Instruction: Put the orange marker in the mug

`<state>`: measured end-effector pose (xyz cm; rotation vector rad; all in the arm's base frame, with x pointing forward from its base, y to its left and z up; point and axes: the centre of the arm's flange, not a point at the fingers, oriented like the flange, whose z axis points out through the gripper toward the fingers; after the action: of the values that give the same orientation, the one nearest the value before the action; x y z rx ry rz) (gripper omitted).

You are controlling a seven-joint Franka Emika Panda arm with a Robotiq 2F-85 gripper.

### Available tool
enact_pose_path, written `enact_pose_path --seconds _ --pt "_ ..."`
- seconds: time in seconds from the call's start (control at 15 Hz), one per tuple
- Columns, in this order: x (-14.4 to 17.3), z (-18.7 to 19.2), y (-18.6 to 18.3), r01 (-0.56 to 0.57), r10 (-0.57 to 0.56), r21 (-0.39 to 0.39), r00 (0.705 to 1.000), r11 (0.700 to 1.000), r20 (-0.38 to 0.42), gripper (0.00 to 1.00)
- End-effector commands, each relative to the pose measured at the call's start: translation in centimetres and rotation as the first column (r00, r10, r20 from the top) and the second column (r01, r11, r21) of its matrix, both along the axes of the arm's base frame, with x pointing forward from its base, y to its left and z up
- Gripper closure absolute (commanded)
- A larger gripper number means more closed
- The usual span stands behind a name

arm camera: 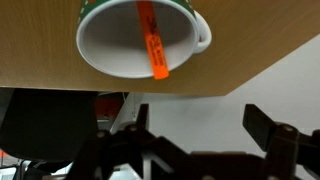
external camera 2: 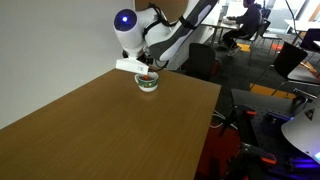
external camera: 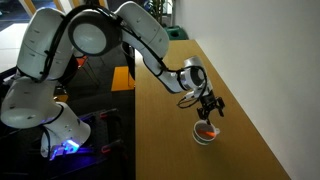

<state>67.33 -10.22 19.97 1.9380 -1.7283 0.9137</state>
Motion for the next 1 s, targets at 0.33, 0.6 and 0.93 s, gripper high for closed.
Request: enact_pose_path --seconds 0.33,0.6,0.93 --pt "-4.4 8.0 5.2 -0.267 0.25 0.156 0.961 0.951 0.117 0.0" --pt "-6.7 10.0 7.0 -0.432 0.404 0.279 0.902 0.857 0.155 0.0" --pt "-9.4 10.8 9.1 -0.58 0.573 0.42 0.804 0.698 0.159 0.0"
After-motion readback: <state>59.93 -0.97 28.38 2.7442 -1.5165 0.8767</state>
